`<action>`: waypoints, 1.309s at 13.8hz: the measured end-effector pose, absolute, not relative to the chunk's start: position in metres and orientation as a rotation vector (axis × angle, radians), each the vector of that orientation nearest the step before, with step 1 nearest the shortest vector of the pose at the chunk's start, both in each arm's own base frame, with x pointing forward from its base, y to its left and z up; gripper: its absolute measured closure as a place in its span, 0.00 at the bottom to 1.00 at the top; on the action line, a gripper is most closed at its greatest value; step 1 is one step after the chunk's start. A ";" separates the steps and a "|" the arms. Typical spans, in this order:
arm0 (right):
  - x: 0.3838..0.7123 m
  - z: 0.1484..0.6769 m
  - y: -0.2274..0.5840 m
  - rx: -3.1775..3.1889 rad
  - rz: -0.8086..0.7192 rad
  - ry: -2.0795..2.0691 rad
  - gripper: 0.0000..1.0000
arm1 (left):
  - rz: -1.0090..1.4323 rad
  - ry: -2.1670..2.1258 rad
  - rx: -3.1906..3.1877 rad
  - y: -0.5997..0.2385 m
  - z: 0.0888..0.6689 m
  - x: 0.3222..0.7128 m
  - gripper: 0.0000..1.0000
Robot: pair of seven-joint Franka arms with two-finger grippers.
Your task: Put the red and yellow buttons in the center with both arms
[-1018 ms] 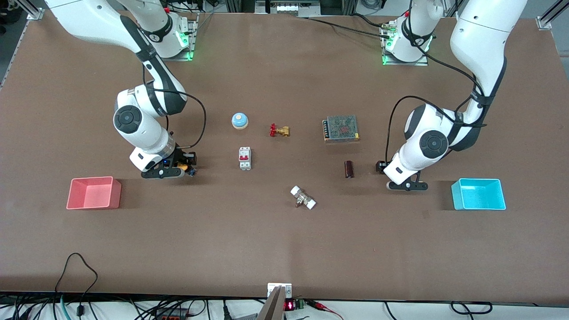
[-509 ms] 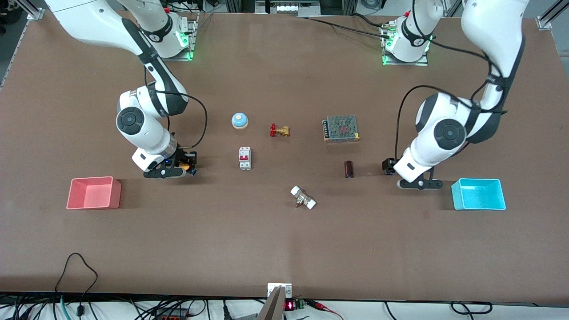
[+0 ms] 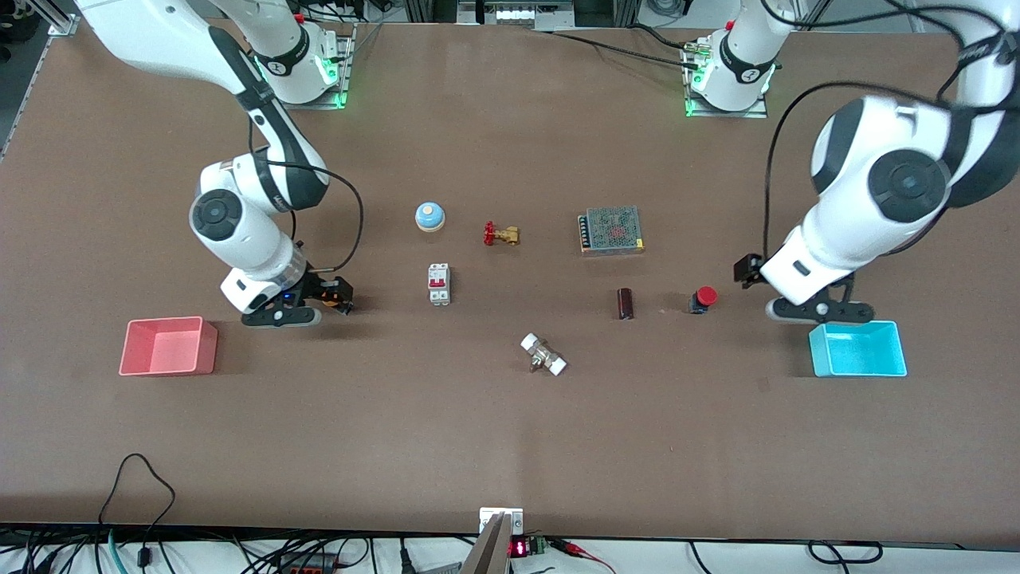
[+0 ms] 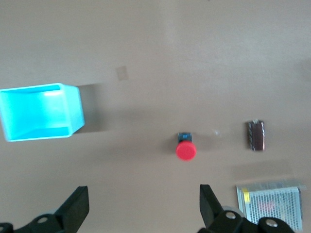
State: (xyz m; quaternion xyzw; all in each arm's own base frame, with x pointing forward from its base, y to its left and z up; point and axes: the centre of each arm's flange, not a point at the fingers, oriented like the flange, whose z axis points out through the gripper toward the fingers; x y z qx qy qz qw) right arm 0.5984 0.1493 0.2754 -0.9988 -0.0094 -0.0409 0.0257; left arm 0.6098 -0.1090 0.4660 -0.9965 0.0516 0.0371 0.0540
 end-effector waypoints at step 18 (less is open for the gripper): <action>0.563 0.593 0.004 -3.162 0.084 0.086 0.00 | 0.067 0.111 -3.075 -0.080 0.572 0.554 0.00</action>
